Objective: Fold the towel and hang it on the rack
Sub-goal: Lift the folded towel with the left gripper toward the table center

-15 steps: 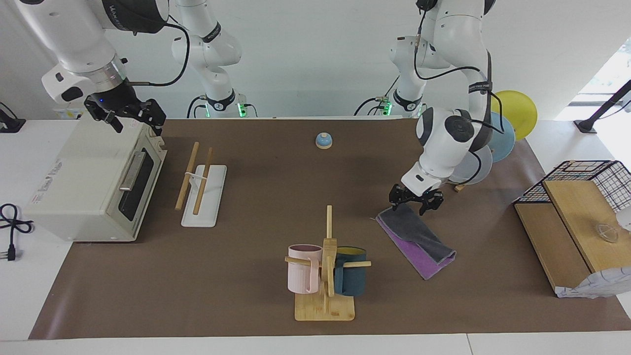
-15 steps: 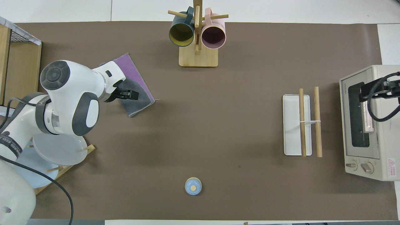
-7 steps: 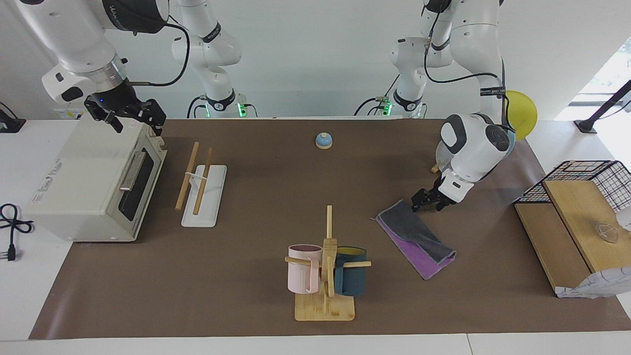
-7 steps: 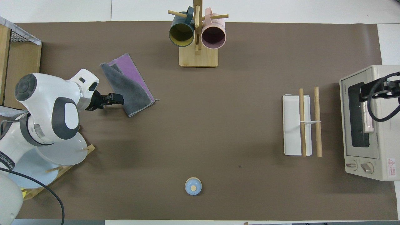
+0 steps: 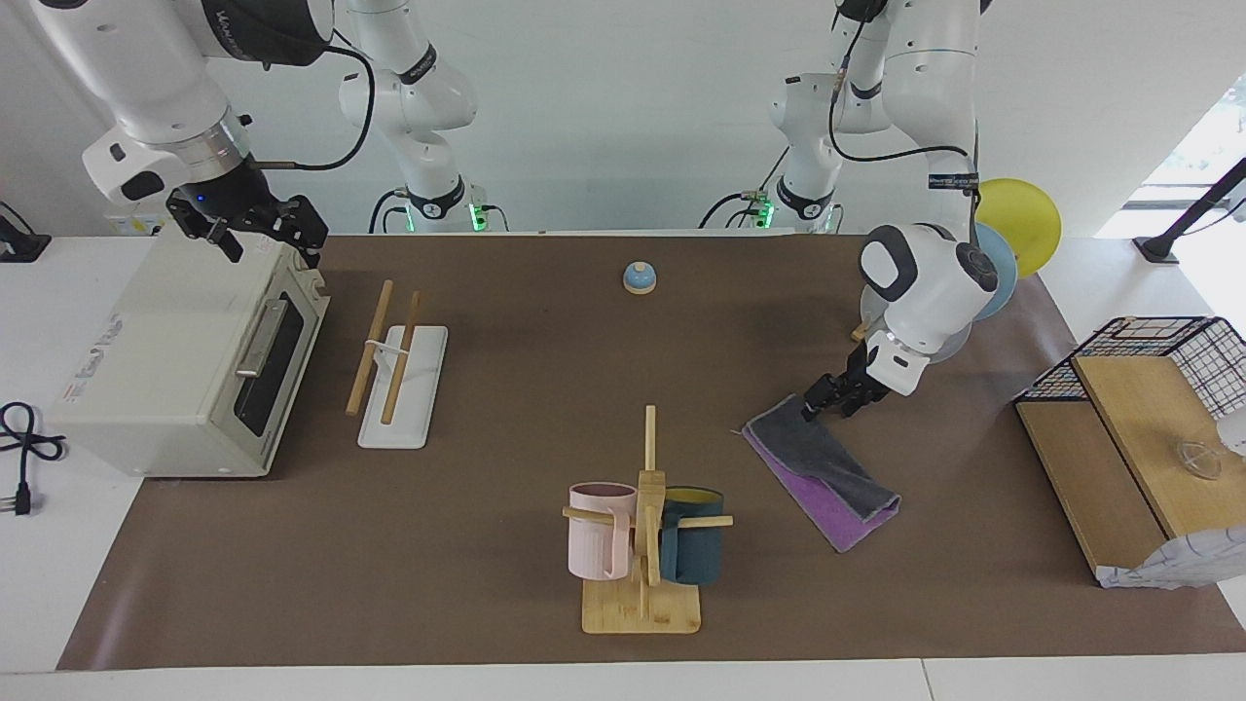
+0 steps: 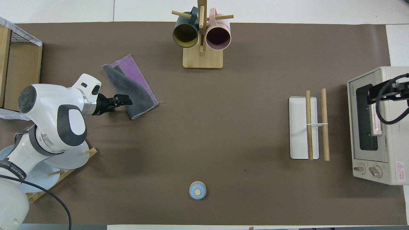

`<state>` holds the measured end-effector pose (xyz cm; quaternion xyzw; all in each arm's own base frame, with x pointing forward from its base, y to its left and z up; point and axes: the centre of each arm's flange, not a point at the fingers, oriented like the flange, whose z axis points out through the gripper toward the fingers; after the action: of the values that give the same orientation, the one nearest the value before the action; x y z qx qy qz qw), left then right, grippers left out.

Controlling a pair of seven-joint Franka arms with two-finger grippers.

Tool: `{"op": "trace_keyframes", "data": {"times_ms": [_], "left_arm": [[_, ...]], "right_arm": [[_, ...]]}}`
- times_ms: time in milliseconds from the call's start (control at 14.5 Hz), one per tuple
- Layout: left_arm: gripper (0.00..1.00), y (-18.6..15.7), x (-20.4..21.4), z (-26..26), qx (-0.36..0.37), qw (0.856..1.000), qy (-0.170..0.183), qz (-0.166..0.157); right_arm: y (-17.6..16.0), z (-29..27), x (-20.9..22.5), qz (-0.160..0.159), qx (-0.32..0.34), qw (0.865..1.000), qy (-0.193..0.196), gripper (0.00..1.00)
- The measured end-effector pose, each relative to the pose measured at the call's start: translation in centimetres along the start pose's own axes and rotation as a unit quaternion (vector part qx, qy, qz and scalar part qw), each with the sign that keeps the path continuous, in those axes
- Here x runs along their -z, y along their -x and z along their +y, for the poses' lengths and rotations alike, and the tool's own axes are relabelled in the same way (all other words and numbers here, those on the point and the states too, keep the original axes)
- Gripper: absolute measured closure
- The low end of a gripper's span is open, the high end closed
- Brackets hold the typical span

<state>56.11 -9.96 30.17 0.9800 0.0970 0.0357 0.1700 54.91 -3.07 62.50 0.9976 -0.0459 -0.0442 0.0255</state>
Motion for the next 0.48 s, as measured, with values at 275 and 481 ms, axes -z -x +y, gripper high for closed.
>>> {"op": "trace_keyframes", "data": {"times_ms": [275,481], "left_arm": [[0.11,0.7,-0.9,1.2,-0.002,1.0,0.002,0.011],[0.35,0.9,-1.6,1.5,-0.004,1.0,0.001,0.013]], "right_arm": [[0.0,0.0,0.0,0.0,0.0,1.0,0.0,0.0],[0.0,0.0,0.0,0.0,0.0,1.0,0.0,0.0]]}}
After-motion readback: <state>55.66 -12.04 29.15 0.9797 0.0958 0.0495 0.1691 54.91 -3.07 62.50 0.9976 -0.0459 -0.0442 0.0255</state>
